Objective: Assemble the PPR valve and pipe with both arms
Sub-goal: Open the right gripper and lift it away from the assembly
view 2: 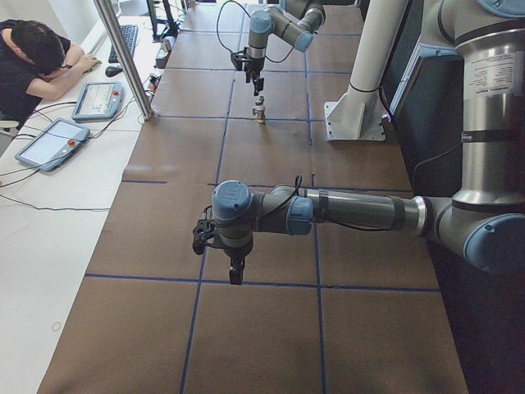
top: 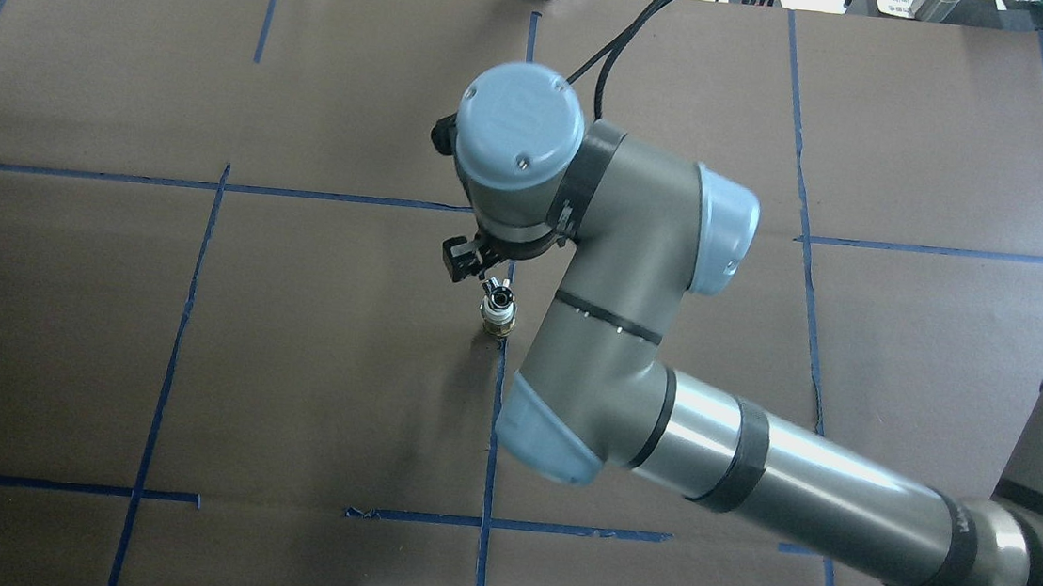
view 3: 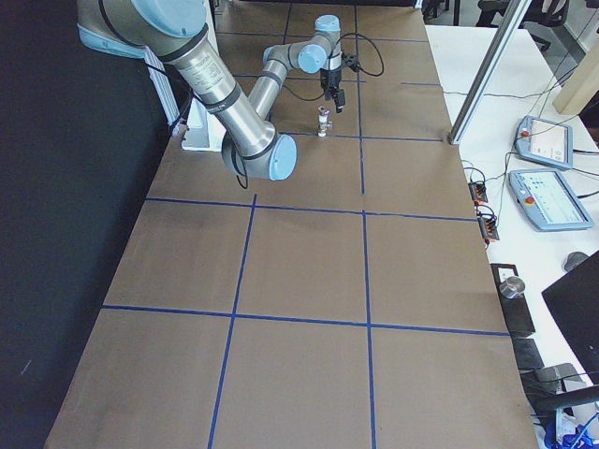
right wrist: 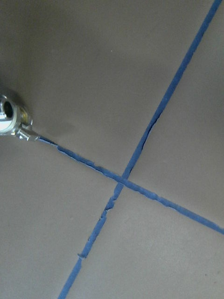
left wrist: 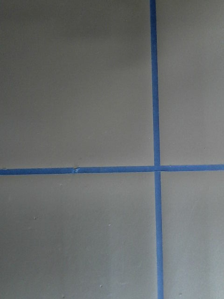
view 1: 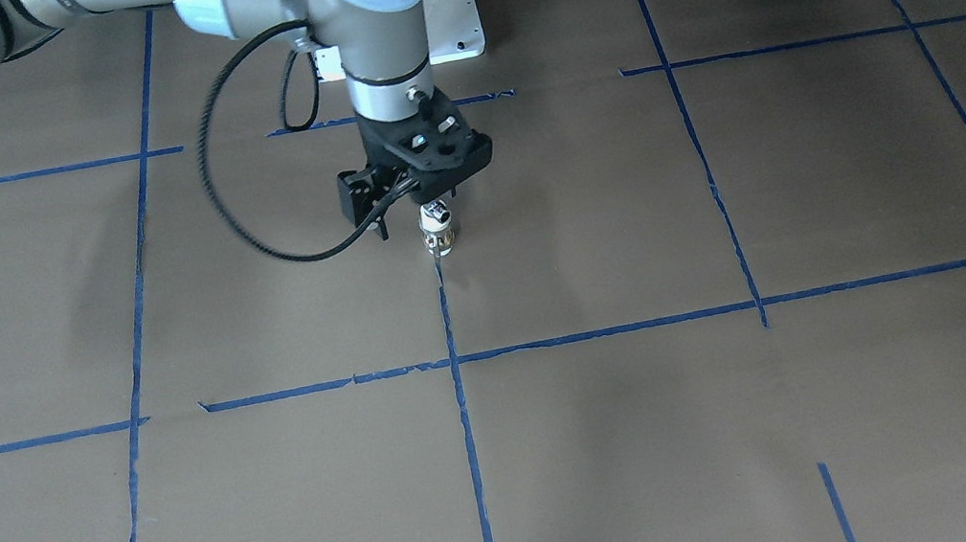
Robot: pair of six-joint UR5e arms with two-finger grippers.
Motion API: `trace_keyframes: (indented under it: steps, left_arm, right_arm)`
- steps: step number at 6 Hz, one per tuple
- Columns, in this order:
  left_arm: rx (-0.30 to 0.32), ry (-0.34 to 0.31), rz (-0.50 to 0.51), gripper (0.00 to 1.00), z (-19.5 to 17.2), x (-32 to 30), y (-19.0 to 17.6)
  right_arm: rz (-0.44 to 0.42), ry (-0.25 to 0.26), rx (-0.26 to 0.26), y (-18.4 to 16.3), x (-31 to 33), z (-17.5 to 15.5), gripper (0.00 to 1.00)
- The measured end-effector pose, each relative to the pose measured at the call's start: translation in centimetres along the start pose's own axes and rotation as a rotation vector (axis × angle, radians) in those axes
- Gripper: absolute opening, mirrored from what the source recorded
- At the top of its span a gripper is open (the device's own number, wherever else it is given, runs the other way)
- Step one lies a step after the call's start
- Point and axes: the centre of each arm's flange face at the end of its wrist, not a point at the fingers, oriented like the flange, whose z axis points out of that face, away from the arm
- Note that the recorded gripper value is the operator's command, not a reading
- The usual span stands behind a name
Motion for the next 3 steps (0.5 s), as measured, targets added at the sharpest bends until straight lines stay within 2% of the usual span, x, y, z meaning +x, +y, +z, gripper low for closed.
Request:
trace_keyframes:
  steps: [2,3]
  left_arm:
    - [-0.022,-0.002,-0.016,1.00,1.1,-0.8,-0.1]
    - [-0.032,-0.003,-0.028,1.00,1.5,-1.2,0.1]
  right_arm:
    - [-0.017,-0.012,-0.059,-3.1,15.5,-1.1,1.00]
    - [-0.033,-0.008,-0.095,-3.4,24.3,-0.8,1.00]
